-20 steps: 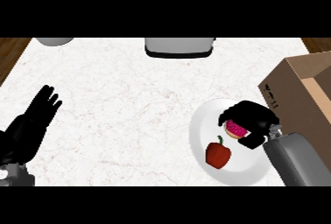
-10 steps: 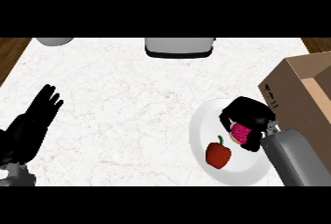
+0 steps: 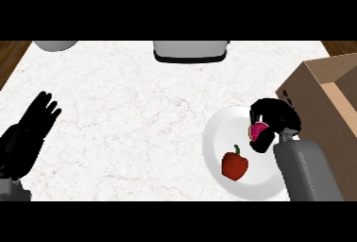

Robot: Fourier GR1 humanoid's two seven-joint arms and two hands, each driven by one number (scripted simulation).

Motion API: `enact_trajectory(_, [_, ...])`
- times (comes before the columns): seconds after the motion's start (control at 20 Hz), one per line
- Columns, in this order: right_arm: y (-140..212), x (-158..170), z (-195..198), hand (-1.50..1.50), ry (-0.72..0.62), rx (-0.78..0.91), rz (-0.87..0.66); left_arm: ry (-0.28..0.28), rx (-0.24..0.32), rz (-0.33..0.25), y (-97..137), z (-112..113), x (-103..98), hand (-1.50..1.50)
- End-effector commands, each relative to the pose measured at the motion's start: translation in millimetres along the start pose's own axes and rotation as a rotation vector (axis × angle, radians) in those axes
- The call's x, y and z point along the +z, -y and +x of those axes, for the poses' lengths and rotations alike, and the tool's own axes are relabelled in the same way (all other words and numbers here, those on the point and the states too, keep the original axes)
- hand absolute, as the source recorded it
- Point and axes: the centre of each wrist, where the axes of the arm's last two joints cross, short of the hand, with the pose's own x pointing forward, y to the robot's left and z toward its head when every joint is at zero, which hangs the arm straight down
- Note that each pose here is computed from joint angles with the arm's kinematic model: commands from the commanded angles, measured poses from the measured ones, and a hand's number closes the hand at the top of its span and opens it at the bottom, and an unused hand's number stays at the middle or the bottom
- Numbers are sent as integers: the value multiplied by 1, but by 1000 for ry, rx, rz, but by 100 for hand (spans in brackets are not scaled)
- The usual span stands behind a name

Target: Pick the cupcake from the plate and place it in the cardboard box

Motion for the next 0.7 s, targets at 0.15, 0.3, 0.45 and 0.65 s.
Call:
enact_trajectory(0.15, [34, 8, 51, 150, -293, -112, -245, 4, 14, -15, 4, -4, -9, 0])
enact_trajectory(0.3, [48, 26, 74, 150, -267, -97, -341, 7, 6, -5, 4, 0, -3, 0])
enact_trajectory(0.45, [86, 59, 97, 150, -249, -102, -459, -5, -6, 3, 5, -8, 2, 0])
enact_trajectory(0.65, [106, 99, 116, 150, -263, -105, -613, -8, -2, -6, 5, 3, -2, 0])
